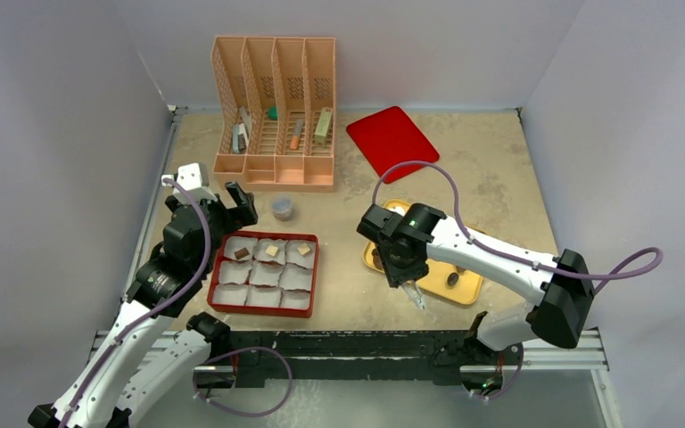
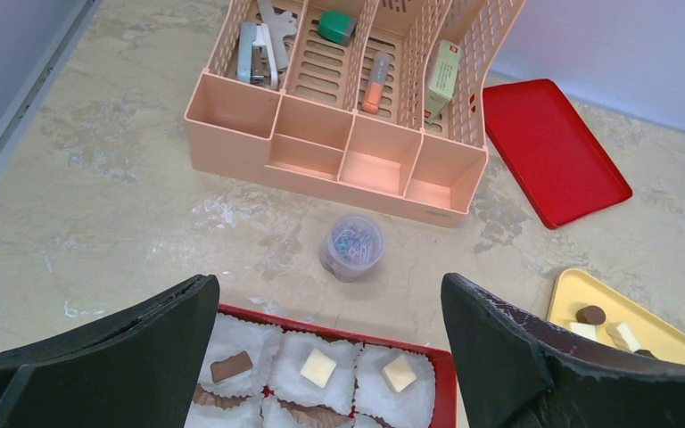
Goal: Pack the chocolate
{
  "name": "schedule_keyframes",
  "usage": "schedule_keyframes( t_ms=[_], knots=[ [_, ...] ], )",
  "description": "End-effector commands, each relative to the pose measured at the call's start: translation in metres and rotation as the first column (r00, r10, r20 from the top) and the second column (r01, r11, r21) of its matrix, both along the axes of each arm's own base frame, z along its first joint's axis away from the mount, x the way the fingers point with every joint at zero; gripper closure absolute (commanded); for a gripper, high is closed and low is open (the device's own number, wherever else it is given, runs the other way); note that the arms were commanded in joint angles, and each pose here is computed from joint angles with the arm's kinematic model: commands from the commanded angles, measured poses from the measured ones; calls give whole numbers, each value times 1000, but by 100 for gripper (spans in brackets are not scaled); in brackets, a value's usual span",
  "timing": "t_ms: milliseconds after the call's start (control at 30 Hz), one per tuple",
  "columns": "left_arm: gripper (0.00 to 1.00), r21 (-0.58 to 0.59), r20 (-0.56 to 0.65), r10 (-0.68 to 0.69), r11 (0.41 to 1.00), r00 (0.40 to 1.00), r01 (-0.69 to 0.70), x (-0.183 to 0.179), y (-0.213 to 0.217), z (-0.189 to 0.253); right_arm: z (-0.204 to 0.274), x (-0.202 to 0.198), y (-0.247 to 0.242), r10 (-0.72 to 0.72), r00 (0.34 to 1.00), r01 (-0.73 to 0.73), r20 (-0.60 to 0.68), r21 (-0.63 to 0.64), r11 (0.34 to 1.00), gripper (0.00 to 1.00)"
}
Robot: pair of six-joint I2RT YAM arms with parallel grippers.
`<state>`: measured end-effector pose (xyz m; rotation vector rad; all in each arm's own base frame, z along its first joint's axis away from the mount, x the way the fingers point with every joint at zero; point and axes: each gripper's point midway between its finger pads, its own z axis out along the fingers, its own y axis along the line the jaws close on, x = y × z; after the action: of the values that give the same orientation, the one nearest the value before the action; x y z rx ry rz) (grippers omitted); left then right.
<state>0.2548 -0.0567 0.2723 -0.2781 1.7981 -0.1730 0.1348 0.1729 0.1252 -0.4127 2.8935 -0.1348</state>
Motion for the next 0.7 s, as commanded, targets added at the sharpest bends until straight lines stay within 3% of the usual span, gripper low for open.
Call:
schedule_keyframes(
  t_ms=[0, 267, 667],
  knots=[
    [5, -12, 51, 8, 1000, 999, -7, 4, 0, 14, 3, 12, 4, 32, 998, -32, 53, 14, 999, 59],
    [5, -13, 48, -1, 1000, 999, 2, 4, -2, 13, 2, 19, -9, -4, 996, 9, 88, -65, 998, 72],
    [5, -21, 47, -6, 1000, 999, 7, 3, -3, 14, 17, 25, -7, -69, 982, 65, 176, 24, 998, 87]
  ],
)
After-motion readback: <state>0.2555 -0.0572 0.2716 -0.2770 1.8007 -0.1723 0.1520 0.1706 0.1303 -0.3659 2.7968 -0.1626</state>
